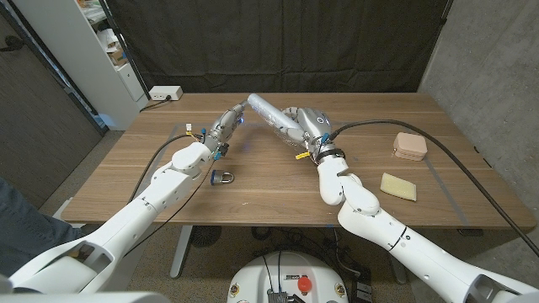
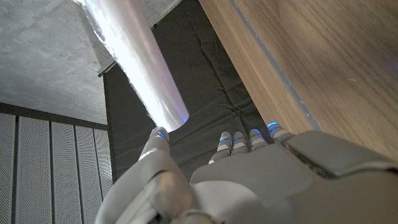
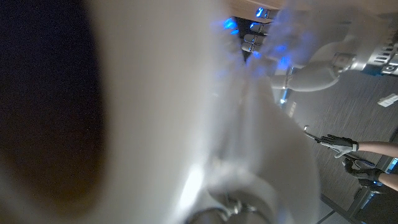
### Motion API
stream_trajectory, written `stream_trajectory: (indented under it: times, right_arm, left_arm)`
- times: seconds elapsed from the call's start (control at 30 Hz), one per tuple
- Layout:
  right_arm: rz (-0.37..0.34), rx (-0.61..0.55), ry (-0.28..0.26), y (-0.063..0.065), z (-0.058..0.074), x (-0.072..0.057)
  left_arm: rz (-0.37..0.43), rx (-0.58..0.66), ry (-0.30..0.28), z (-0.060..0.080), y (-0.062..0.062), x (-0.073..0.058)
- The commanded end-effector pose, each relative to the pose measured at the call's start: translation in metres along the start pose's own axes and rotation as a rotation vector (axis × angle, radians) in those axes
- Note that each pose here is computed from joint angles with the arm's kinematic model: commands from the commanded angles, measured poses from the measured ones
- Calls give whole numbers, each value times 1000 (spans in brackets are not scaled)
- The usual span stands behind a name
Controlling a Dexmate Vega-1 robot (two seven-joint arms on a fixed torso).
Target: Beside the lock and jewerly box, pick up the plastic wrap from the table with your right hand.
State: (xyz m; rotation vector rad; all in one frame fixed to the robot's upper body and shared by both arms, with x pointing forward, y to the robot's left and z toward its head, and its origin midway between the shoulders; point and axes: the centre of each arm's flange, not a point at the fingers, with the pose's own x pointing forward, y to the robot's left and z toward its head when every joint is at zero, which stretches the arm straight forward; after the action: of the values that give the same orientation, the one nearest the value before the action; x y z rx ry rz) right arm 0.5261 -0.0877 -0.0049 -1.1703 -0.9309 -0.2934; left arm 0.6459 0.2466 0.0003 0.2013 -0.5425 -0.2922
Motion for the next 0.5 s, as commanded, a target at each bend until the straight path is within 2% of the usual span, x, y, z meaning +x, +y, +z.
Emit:
stream_trajectory:
  times: [0.03,0.3,0.5]
  right_arm:
    - [-36,-11,-1,-16,-1,5]
    - [-50,-9,2,-21,-2,6]
    - [-54,-9,4,-22,-3,6]
  left_arm:
    - [-9,7,2,2,-4,4]
    - [-1,16,-14,11,-2,2]
    - [-1,14,-17,10,-2,0]
